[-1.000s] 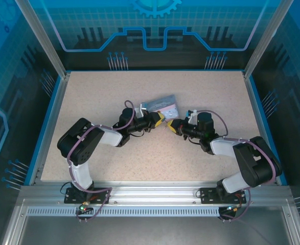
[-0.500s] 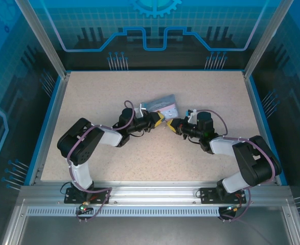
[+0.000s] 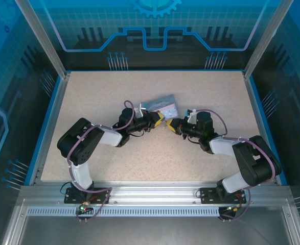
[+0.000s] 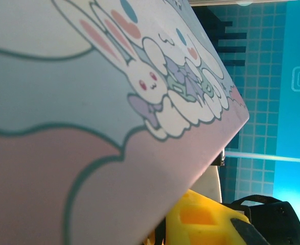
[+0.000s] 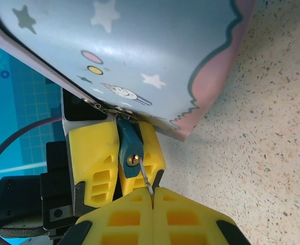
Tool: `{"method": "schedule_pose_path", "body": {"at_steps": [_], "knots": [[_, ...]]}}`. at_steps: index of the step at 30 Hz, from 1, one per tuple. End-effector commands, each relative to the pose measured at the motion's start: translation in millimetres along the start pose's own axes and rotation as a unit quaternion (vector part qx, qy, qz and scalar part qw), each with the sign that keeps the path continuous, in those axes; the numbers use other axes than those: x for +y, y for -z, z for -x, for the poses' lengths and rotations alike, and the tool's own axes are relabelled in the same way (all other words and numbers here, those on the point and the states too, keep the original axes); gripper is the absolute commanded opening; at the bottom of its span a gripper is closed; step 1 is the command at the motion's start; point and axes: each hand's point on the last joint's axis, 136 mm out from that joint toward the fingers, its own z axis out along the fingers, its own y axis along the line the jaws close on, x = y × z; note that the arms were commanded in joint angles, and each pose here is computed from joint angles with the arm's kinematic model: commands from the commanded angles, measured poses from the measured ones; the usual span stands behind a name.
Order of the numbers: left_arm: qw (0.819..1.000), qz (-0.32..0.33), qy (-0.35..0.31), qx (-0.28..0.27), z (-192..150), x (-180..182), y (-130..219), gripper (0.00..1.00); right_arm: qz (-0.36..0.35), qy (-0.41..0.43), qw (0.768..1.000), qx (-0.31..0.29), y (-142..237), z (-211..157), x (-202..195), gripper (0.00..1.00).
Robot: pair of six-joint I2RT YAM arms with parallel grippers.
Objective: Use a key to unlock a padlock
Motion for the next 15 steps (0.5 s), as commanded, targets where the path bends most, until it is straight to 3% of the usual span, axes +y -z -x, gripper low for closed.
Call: {"method": "schedule_pose_path", "body": {"at_steps": [1, 15], "knots": [[0.999, -0.041, -0.023, -0.01, 3.0, -28.2, 5.2, 0.0, 0.016, 0.013, 1.0, 0.004, -4.5, -1.4, 17.6, 0.0], [0.999, -0.043, -0.025, -0.01, -0.1, -32.1, 5.0, 0.0, 0.009, 0.015, 1.0, -0.004, -6.9, 3.1, 15.4, 0.0]]}}
